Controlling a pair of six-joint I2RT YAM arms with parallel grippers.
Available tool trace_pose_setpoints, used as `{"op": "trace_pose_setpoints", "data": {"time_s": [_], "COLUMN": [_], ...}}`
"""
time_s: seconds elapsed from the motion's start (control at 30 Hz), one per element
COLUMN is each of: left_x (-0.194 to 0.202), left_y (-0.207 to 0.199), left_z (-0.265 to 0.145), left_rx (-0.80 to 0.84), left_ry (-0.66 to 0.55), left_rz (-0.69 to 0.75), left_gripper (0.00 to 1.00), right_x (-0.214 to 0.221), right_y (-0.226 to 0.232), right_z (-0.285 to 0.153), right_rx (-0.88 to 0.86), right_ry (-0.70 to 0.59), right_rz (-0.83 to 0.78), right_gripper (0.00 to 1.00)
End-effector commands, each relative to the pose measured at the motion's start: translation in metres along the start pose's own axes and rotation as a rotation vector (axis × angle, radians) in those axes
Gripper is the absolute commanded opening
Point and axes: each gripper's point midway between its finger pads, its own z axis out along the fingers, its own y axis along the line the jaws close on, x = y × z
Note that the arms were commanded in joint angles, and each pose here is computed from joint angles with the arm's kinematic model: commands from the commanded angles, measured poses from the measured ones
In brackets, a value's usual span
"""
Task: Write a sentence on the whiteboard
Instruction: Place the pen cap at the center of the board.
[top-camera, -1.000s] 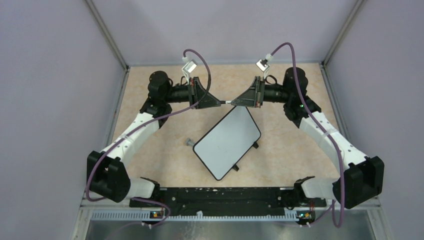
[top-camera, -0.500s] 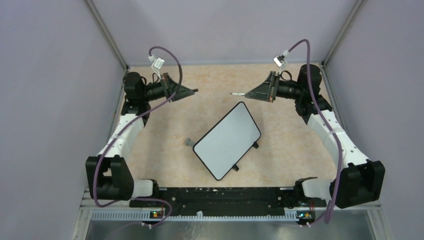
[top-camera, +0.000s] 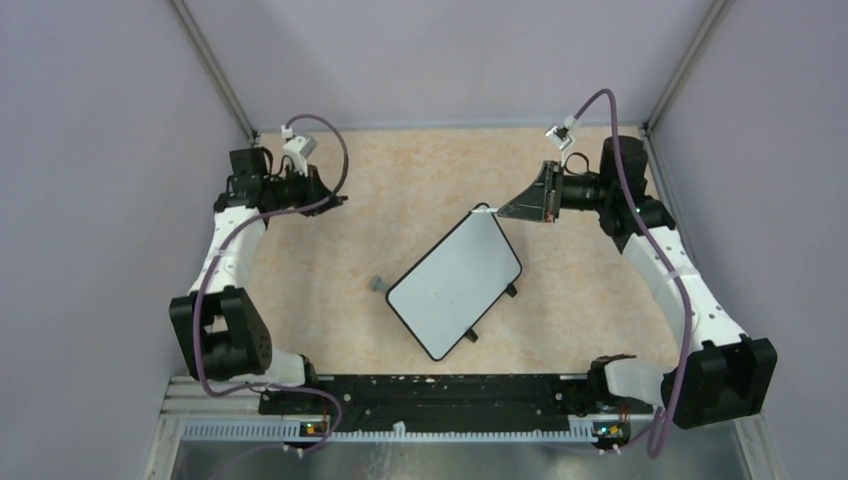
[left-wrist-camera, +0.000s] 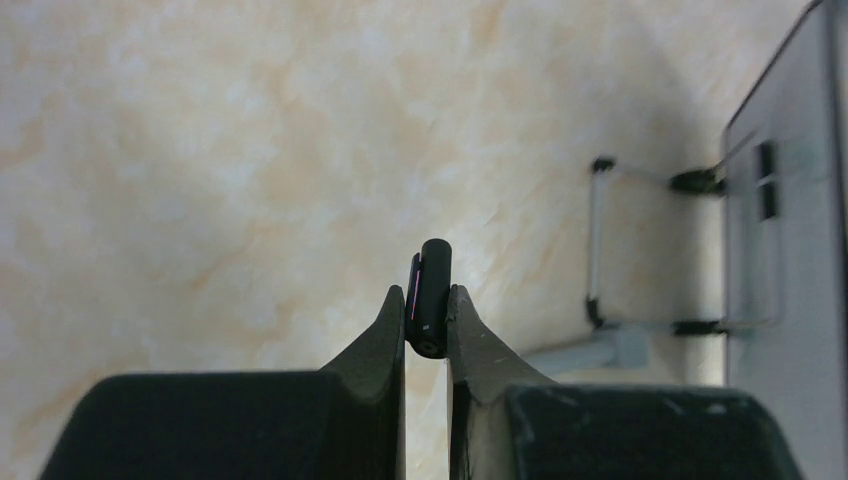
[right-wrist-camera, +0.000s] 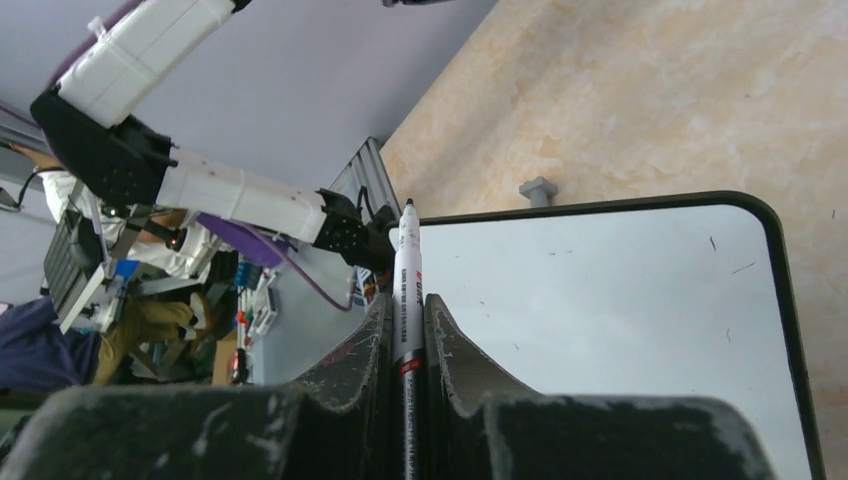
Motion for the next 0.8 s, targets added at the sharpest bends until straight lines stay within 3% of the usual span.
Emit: {"op": "trace_pose_setpoints", "data": {"time_s": [0.0, 0.17, 0.37, 0.67, 0.77], "left_x": [0.099, 0.141, 0.173, 0.187, 0.186], "left_y": [0.036, 0.038, 0.043, 0.052, 0.062], "left_z": [-0.007, -0.003, 0.008, 0.02, 0.022], "left_rx": [-0.09, -0.02, 0.024, 0.034, 0.009], "left_ry": [0.358, 0.514, 0.593, 0.619, 0.626], "left_rz": [0.034, -0.089, -0.167, -0.224, -0.222], "left_gripper": [0.04, 0.08, 0.11, 0.17, 0.27], "right_x": [0.0, 0.006, 0.01, 0.013, 0.014], "right_y": [0.022, 0.018, 0.014, 0.008, 0.008], "right_z": [-0.011, -0.011, -0.011, -0.009, -0.008], "right_rx": [-0.032, -0.024, -0.016, -0.015, -0.016], "right_ry": [0.005, 0.009, 0.012, 0.016, 0.017], "right_rz": [-0.136, -0.128, -0.12, -0.086, -0.08], "right_gripper": [0.0, 0.0, 0.0, 0.0, 0.0]}}
